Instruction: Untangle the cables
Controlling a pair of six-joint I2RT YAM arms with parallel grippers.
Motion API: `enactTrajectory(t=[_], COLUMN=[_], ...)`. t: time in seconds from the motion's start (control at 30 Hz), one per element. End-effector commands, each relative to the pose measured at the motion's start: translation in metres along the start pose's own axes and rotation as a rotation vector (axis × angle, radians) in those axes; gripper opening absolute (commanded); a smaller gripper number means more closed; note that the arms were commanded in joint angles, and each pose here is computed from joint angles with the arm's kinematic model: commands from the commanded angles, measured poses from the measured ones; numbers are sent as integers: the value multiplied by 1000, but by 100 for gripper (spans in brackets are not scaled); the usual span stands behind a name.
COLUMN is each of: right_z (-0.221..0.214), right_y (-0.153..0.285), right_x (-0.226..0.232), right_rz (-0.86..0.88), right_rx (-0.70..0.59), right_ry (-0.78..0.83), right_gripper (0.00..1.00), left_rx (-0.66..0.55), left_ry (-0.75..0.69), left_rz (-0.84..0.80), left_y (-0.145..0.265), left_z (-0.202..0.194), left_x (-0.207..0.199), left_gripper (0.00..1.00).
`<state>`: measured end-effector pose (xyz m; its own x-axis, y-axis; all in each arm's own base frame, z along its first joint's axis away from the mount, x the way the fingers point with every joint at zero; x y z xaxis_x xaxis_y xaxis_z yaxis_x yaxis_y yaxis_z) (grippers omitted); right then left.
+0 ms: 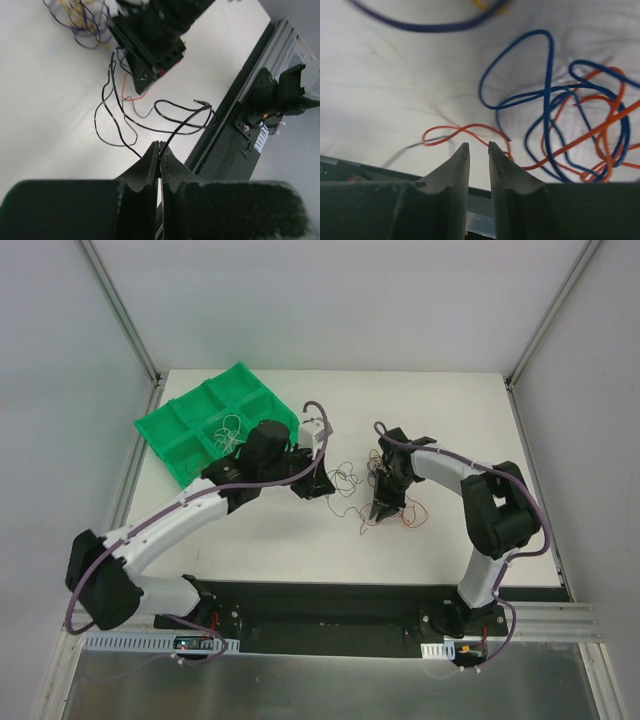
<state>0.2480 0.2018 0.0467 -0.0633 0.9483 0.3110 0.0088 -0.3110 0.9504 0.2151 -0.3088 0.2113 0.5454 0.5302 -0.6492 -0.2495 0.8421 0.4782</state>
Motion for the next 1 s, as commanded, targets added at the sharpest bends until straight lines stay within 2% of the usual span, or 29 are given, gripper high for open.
enactTrajectory(t=[0.0,0.17,0.23,0.3,0.5,0.6,0.7,0.8,0.97], right_z=[-4,-8,-12,-12,-1,3,-1,-9,-23], right_y=[-9,-10,-8,-3,41,80,117,151,192], right_x=[-34,-72,-79,-78,-46,-15,12,30,31], right_rz=[-122,-167,-175,-168,-44,48,89,109,105], right_rx=[-23,-21,-11,-16,-105,-176,-223,-291,-404], right_ry=[-79,-175,-179,-150,-2,97,194,263,300], right_gripper=[25,26,27,27,31,34,45,57,66], left_rx=[-295,-675,-758,-787,-797,-804,-800,-769,-762], left_ry=[-241,-436,-480,-491,-388,-257,-130,-80,81], left_rz=[117,319,361,371,421,423,458,527,579], left_y=[76,190,220,232,221,213,206,191,176], left_z=[63,134,150,159,177,191,203,209,213], left_x=[-30,-65,-78,-86,-73,-53,-17,19,78], left_gripper=[0,0,0,0,0,0,0,0,0])
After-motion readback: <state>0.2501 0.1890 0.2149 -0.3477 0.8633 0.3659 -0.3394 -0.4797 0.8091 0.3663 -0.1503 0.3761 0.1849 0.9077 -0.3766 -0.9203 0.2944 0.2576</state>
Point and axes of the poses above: each gripper's point midway between its finger pads, its own y axis back along the fingers, its own x axis along the line the jaws close on, z = x × y, the point moved 1 cm from there along y, back along the fingers, and after that the axes turned 12 degrees about y, right-handed, at the moved point
